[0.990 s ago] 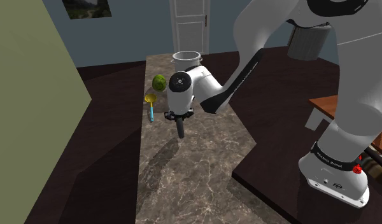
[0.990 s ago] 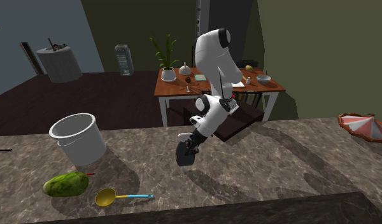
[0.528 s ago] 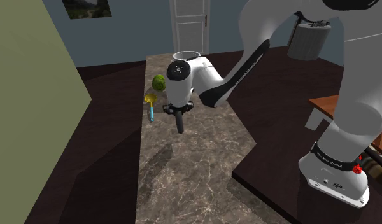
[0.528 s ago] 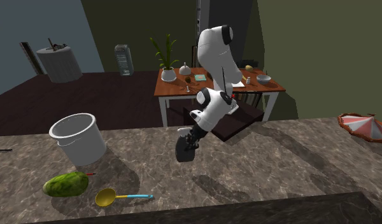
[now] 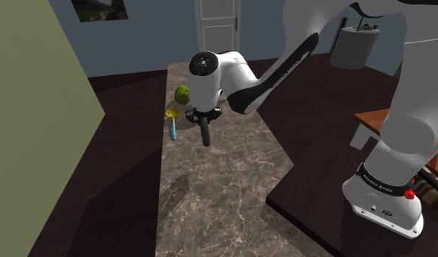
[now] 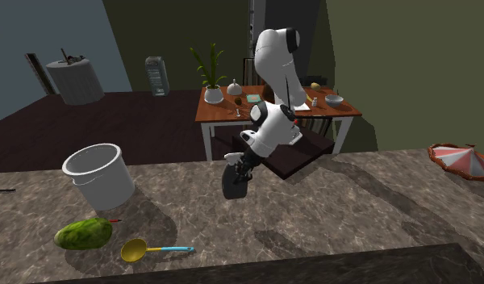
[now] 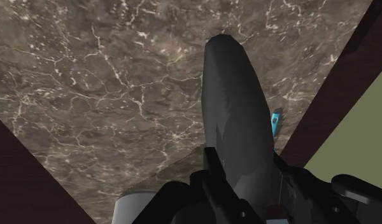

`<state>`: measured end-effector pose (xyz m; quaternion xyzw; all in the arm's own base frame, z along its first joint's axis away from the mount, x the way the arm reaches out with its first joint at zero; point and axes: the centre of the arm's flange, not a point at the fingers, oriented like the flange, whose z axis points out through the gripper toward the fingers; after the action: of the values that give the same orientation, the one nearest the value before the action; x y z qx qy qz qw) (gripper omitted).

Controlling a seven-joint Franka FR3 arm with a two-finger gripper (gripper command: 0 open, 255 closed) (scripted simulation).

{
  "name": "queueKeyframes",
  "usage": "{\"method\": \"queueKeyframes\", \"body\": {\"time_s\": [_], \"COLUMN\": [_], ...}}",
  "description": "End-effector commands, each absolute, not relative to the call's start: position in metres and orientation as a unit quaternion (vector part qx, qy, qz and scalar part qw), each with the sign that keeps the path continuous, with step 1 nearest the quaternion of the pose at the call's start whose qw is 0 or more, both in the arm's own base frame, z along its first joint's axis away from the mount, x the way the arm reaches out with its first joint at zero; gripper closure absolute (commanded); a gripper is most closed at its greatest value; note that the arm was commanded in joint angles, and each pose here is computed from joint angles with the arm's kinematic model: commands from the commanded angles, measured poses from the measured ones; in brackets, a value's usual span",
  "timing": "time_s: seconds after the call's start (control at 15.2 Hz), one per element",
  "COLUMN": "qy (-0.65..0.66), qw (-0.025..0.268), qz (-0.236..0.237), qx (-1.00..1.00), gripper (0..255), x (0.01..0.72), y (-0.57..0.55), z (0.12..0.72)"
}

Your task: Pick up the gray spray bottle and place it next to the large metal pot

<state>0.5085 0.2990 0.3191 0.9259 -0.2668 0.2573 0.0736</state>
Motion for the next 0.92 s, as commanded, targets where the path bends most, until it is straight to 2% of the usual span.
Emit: {"method": "queueKeyframes", "body": {"time_s": [0.0, 0.86], "qy": [-0.267, -0.267], "qw": [0.074, 0.074], "qz": [0.257, 0.257], "qx": [0.926, 0.926], "gripper": [255, 255], "x": [0.509, 0.509], "y": [0.299, 0.299], "z": [0.330, 0.399]}}
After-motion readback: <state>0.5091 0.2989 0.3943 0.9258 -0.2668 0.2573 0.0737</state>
